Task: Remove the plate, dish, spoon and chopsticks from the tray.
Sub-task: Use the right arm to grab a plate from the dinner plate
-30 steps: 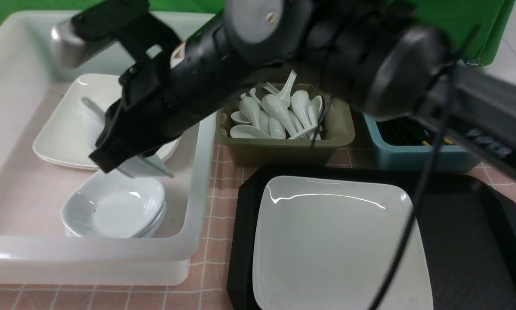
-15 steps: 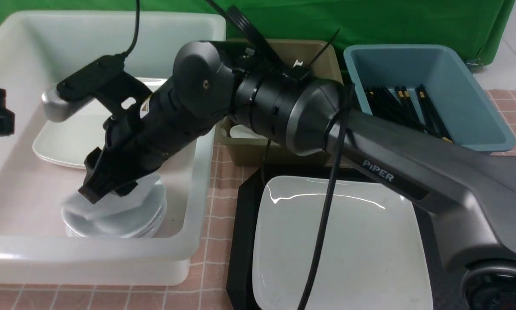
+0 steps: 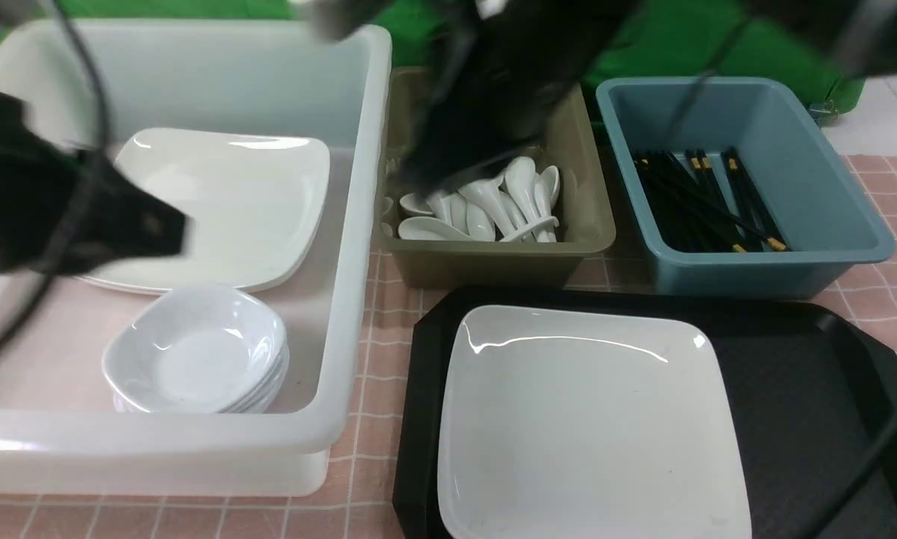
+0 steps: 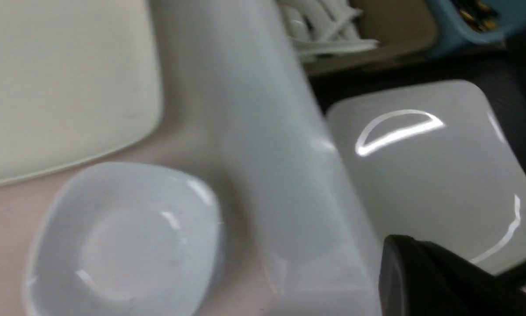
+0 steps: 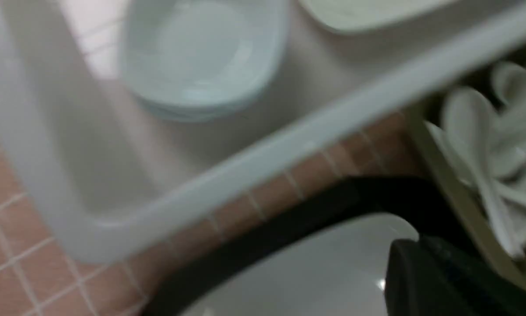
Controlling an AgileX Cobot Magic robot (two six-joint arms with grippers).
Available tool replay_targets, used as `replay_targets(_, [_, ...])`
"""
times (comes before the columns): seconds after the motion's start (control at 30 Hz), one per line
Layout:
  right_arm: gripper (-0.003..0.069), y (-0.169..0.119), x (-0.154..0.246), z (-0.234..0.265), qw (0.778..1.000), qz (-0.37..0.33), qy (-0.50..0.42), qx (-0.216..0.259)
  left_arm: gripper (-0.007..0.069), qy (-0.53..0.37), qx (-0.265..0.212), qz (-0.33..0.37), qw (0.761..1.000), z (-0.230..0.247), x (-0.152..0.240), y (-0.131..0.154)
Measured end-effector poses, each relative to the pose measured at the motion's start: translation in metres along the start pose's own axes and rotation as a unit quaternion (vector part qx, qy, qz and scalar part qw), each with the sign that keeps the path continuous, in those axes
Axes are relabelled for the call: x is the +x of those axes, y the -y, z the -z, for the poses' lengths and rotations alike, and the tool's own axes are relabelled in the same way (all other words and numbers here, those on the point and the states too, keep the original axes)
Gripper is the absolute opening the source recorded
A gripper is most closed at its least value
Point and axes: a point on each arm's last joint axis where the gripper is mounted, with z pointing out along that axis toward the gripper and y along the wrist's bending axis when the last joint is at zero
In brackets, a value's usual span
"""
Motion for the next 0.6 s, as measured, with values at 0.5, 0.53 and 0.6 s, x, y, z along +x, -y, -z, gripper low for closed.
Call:
replay_targets(0.5, [0.0055, 0.092, 0.222, -0.021, 0.932, -0.355, -0.068, -0.009, -0.0001, -0.114, 0.096, -0.145, 0.978, -0.082, 0.018, 0.084])
replay_targets(0.53, [0.0084, 0.097, 0.227, -0.030, 0.928, -0.366, -0.063, -0.019, -0.0001, -0.115, 0.094, -0.147, 0.978, -0.083, 0.018, 0.083])
replay_targets(0.6, [0.0155, 0.105, 0.229, -0.041, 0.924, -0.378, -0.053, -0.029, -0.0001, -0.113, 0.092, -0.149, 0.978, -0.083, 0.017, 0.083])
